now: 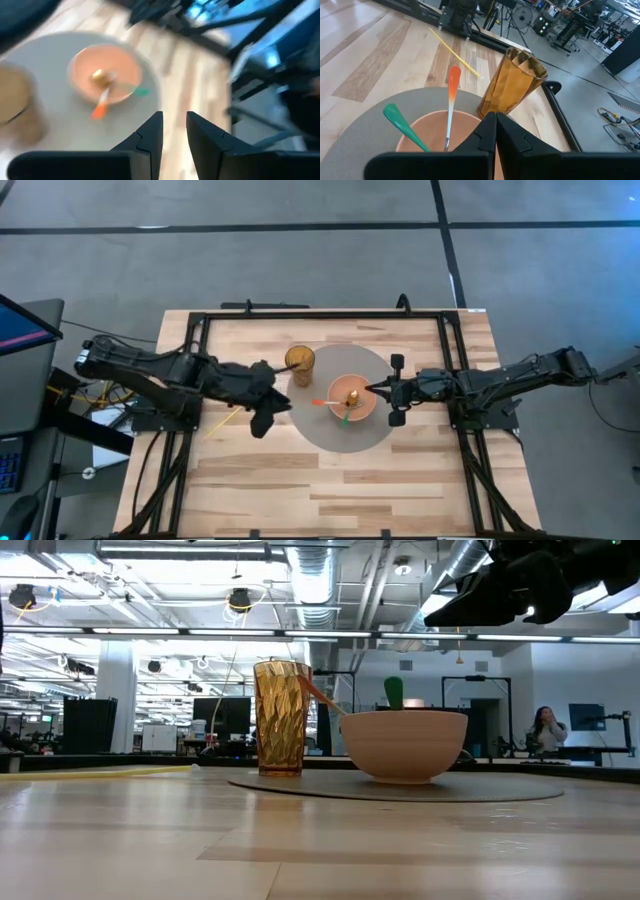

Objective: Pick & Place Utensil
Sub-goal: Put the yellow sipping straw into the brown cup

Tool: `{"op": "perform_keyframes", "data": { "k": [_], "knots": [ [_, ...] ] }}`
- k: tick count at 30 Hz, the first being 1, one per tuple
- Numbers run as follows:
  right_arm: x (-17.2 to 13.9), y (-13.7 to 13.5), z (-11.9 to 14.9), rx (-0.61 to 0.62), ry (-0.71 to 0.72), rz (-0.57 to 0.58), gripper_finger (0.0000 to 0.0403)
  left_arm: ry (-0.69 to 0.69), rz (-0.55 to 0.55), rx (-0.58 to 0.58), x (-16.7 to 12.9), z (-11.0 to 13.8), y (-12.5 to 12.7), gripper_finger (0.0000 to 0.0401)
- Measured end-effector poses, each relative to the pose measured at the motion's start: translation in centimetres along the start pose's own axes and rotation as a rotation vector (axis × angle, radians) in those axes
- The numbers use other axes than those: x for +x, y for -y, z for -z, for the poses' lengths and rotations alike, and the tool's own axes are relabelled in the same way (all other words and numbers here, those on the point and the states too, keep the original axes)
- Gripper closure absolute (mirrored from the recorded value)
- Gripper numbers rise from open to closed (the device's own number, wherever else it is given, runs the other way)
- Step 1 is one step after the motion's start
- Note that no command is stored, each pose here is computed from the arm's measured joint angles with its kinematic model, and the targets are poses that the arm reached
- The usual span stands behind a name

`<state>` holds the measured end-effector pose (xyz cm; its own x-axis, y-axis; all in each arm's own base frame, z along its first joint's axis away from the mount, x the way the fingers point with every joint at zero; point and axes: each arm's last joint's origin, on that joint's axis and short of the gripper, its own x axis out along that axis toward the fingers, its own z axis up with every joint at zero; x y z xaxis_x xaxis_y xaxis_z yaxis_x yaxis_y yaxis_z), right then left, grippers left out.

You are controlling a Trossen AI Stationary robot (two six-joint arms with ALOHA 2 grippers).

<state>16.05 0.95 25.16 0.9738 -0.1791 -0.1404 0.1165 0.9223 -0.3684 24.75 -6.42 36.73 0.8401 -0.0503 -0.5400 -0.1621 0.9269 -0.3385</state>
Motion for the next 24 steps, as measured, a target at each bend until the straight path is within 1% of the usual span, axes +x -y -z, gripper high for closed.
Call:
{"op": "perform_keyframes", "data": {
  "k": [4,7,11,15,18,24],
  "knots": [
    [0.0,0.0,0.0,0.0,0.0,0.0,0.0401,-0.073,-0.101,0.028,-0.2,1.1,-0.4,0.0315],
    [0.0,0.0,0.0,0.025,-0.001,0.011,0.0401,-0.12,-0.14,0.036,0.4,2.1,-1.1,0.0315],
    [0.0,0.2,0.0,0.054,-0.013,0.058,0.0401,-0.193,-0.213,0.05,1.8,4.2,-2.5,0.0315],
    [0.0,0.2,0.0,0.053,-0.016,0.061,0.0401,-0.28,-0.301,0.009,3.2,6.6,-4.5,0.0307],
    [0.0,0.2,0.0,0.053,-0.015,0.06,0.0401,-0.346,-0.367,0.001,4.0,8.6,-6.3,0.0284],
    [0.0,0.2,0.0,0.053,-0.015,0.06,0.0401,-0.486,-0.495,0.032,5.1,12.1,-10.7,0.0212]
  ]
}}
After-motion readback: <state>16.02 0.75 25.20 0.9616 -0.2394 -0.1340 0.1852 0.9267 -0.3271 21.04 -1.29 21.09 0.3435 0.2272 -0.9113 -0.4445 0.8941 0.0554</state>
